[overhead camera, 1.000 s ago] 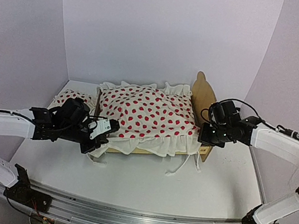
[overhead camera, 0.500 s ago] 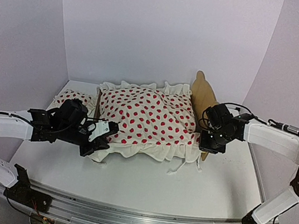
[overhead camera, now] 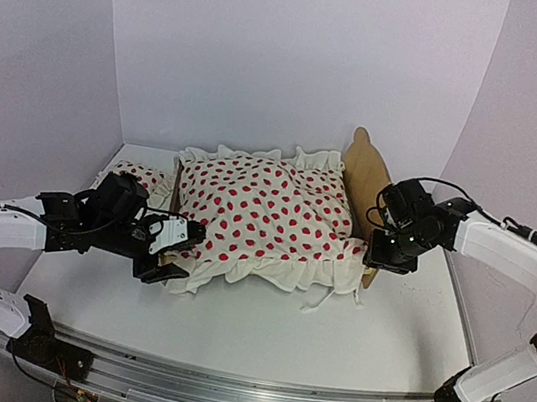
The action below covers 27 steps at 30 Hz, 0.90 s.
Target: Set up the pet bed
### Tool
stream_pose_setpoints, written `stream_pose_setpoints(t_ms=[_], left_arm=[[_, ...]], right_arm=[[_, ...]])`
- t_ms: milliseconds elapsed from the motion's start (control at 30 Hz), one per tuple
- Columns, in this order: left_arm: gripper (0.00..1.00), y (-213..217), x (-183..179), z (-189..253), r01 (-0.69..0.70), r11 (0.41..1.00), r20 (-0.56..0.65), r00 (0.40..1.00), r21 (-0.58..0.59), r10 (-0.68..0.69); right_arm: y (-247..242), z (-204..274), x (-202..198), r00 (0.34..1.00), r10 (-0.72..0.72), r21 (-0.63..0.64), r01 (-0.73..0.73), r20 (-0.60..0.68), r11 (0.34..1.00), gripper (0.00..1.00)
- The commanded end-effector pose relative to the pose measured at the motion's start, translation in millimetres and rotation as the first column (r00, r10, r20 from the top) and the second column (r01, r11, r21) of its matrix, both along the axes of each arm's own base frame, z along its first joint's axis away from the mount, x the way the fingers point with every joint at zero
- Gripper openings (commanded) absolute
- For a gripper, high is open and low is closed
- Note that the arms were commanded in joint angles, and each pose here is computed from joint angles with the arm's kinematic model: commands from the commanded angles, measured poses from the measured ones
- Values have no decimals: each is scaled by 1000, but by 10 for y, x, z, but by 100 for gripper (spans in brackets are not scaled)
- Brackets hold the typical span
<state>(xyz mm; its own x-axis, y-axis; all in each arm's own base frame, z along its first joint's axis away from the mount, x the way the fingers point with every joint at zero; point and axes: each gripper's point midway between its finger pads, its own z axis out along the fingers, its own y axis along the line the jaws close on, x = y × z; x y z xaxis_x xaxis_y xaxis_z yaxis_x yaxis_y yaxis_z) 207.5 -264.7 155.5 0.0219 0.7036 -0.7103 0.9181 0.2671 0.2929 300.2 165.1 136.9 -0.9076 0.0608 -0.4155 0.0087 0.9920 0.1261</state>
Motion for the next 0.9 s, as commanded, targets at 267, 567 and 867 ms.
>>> stream_pose_setpoints(t_ms=[267, 567, 867], left_arm=[[70, 56, 225, -266, 2, 966, -121, 992, 257, 31], [70, -27, 515, -545, -18, 938, -179, 980, 346, 85], [61, -21, 493, -854, 26, 919, -317, 942, 394, 109]], right_arm=[[260, 406, -280, 993, 96, 46, -99, 65, 994, 44], [942, 426, -592, 940, 324, 109, -334, 105, 936, 45], [1366, 407, -896, 877, 455, 161, -477, 155, 864, 45]])
